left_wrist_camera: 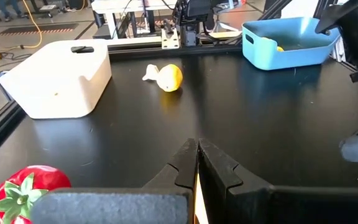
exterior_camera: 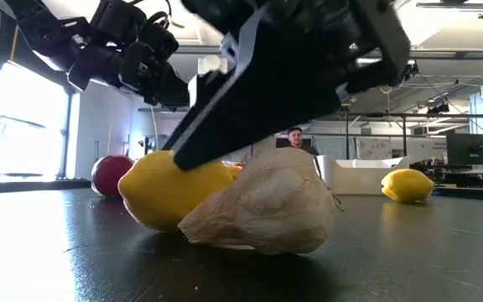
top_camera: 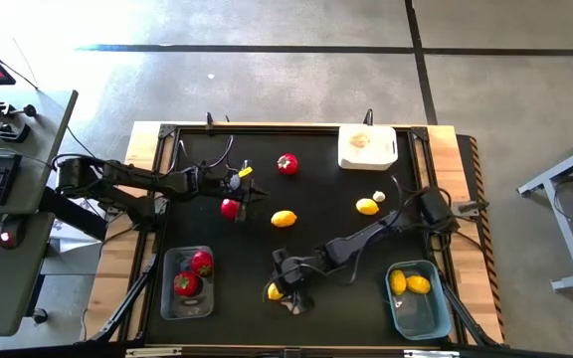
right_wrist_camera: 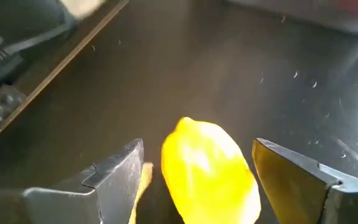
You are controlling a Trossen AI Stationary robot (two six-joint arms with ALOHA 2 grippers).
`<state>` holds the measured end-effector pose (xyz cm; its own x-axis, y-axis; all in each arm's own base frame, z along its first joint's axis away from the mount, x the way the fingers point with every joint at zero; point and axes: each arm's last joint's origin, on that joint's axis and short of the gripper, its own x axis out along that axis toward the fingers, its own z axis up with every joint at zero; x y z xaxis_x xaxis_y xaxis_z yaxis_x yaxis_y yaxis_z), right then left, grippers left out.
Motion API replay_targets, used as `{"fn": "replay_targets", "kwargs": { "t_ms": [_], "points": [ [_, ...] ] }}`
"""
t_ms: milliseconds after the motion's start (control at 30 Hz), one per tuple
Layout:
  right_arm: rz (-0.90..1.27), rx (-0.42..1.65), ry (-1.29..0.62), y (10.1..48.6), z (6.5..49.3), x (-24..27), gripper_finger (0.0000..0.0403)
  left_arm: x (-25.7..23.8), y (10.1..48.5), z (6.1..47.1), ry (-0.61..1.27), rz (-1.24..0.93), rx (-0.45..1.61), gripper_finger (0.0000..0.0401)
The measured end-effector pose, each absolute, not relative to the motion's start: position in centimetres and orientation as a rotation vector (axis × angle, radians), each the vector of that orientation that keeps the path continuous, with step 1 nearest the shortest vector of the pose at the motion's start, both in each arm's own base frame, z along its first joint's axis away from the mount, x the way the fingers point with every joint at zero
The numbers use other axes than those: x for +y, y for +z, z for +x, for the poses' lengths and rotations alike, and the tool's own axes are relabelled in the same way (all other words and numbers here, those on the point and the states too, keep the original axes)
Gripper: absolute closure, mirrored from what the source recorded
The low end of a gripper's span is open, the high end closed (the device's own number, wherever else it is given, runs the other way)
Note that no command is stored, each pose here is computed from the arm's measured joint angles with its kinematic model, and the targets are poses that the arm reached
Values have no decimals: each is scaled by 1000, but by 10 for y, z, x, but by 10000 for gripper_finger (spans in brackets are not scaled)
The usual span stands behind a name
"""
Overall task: Sort produce into baskets
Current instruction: Put the lemon into the blue bin
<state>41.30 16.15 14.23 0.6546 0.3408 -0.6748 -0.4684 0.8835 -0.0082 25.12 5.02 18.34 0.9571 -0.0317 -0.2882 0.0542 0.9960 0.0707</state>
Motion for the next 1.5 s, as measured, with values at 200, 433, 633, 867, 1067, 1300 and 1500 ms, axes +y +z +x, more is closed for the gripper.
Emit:
{"fn": "replay_targets", "kwargs": {
  "t_ms": [200, 433, 633, 867, 1067, 1300, 1500],
  "points": [
    [-189, 797, 444, 137, 417, 156, 138, 50, 183, 251, -44, 78, 292, 401],
    [-92, 819, 452, 137, 419, 150, 245, 50, 183, 251, -44, 78, 294, 401],
    [-52, 832, 336, 170, 409, 143, 252, 49, 183, 251, -46, 60, 294, 401],
    [15, 942, 69, 240, 356, 138, 253, 46, 185, 252, -57, 67, 280, 401],
    [240, 1099, -173, 282, 287, 144, 252, 46, 184, 252, -58, 67, 285, 401],
    [587, 1324, -359, 304, 207, 176, 252, 46, 184, 252, -58, 66, 287, 401],
    [817, 1370, -513, 295, 162, 219, 252, 46, 183, 252, -59, 63, 297, 401]
  ]
}}
